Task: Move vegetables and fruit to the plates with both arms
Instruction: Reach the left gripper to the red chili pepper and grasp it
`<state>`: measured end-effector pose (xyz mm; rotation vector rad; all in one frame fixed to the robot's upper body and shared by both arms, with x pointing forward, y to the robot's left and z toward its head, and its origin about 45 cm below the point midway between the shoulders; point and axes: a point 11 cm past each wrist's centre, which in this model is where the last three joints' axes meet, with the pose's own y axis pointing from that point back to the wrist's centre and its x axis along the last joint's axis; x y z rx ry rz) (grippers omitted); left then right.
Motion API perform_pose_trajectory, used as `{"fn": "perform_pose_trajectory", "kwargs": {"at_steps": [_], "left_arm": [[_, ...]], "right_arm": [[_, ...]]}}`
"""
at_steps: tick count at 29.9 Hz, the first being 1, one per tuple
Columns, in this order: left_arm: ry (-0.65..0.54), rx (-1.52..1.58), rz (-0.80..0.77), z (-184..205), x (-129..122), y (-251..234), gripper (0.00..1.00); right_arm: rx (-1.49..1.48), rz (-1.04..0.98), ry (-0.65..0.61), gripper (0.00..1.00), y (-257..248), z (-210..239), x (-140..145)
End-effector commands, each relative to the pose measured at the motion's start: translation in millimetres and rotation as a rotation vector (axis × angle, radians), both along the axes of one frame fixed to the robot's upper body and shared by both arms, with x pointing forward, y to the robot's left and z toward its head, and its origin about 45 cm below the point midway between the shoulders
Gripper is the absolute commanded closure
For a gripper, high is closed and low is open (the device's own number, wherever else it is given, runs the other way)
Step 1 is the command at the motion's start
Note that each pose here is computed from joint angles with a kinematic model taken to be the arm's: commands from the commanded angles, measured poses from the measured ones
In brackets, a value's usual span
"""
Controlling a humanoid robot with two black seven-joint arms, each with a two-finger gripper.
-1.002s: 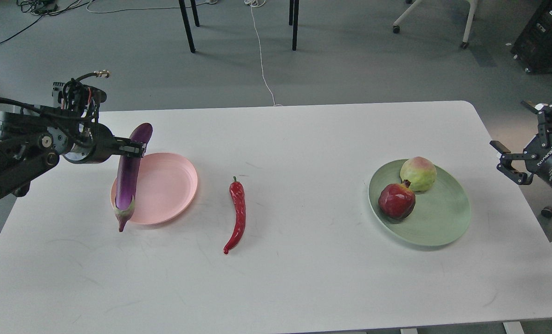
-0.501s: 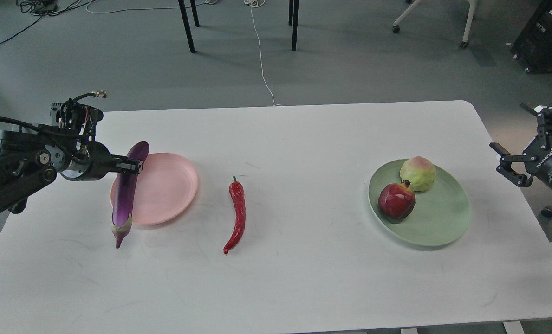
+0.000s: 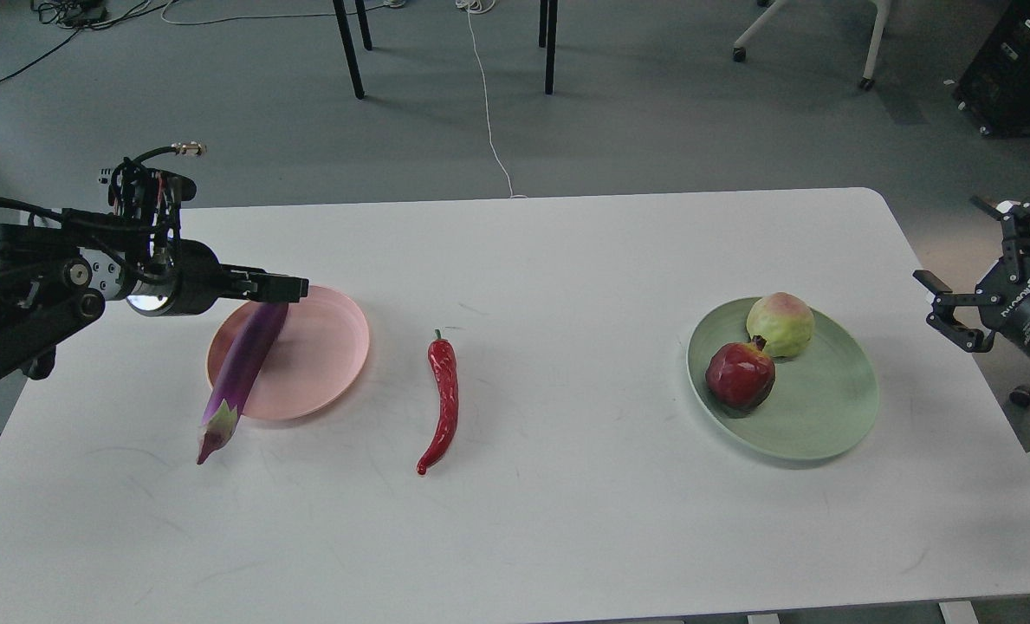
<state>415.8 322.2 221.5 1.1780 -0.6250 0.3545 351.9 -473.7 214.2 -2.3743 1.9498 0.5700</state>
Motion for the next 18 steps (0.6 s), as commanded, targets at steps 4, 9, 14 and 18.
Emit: {"fn": "perform_pose_trajectory", "kwargs": {"at_steps": [4,9,14,18], "left_arm": [[-0.018,-0.067,-0.156,9.1,-14.3,-80.2,0.02],[0.035,-0.048,-0.207,-17.3,-36.9,-121.0,0.02],[0.091,-0.045,-0.209,-43.9,-53.2,-137.2,0.02],[0.110,-0.041,-0.205,-53.3,-57.2,-143.9,0.02]], "right_arm": [[0.002,0.002,0.004,0.01,1.3,-1.8,-0.3],[0.003,-0.003,0.010,0.01,-0.7,-3.9,-3.5],[-0.001,-0.008,0.013,0.01,-3.9,-3.7,-5.8],[-0.004,-0.013,0.017,0.01,-6.8,-3.6,-8.5]]}}
